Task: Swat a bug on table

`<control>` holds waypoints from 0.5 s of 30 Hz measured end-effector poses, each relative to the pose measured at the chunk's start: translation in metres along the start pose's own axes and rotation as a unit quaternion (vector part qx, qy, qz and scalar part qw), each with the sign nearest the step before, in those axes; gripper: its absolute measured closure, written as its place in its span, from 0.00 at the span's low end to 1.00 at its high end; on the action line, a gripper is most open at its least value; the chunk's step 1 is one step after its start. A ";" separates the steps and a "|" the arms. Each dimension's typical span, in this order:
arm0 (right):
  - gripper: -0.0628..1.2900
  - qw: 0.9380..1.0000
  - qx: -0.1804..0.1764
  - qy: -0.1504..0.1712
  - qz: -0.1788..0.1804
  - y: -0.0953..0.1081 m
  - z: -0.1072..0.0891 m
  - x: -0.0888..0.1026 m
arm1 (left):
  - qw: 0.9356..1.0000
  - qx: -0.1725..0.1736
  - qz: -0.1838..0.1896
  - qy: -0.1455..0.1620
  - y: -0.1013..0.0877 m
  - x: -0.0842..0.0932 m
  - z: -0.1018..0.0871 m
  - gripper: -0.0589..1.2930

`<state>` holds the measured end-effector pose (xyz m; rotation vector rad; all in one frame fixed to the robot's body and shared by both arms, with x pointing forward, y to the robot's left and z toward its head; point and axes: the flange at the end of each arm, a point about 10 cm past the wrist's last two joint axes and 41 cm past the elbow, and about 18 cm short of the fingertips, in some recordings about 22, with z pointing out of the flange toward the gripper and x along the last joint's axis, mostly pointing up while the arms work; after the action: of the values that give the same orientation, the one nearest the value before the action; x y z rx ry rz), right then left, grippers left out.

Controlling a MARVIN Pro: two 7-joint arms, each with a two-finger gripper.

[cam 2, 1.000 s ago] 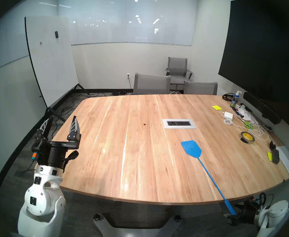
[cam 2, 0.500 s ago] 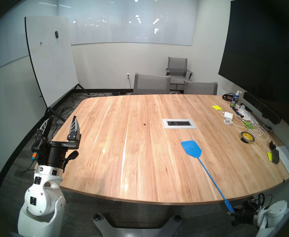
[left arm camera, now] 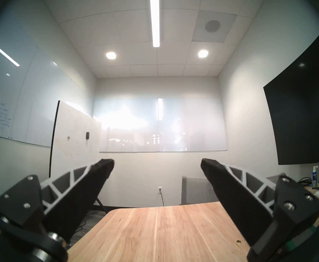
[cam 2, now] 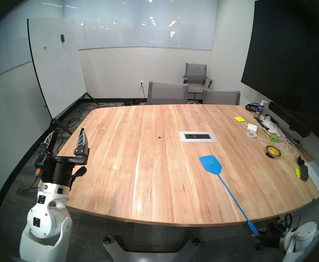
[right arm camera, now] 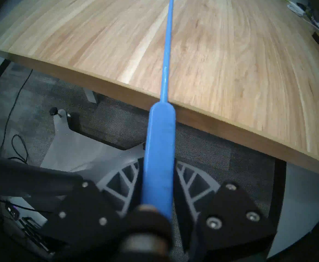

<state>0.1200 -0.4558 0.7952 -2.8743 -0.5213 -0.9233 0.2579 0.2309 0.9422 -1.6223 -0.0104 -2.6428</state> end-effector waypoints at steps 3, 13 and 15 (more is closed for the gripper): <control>0.66 1.000 0.000 0.000 -0.001 0.000 0.000 0.000 | 1.000 0.000 0.000 0.000 0.000 0.000 0.000 0.03; 0.76 1.000 0.000 0.000 -0.002 0.000 0.000 -0.002 | 1.000 0.000 0.000 0.000 0.000 0.000 0.000 0.03; 0.79 1.000 0.000 0.000 -0.002 0.000 0.000 -0.002 | 1.000 0.000 0.000 0.000 0.000 0.000 0.000 0.03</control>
<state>0.1187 -0.4565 0.7940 -2.8738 -0.5281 -0.9243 0.2579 0.2309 0.9422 -1.6223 -0.0104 -2.6428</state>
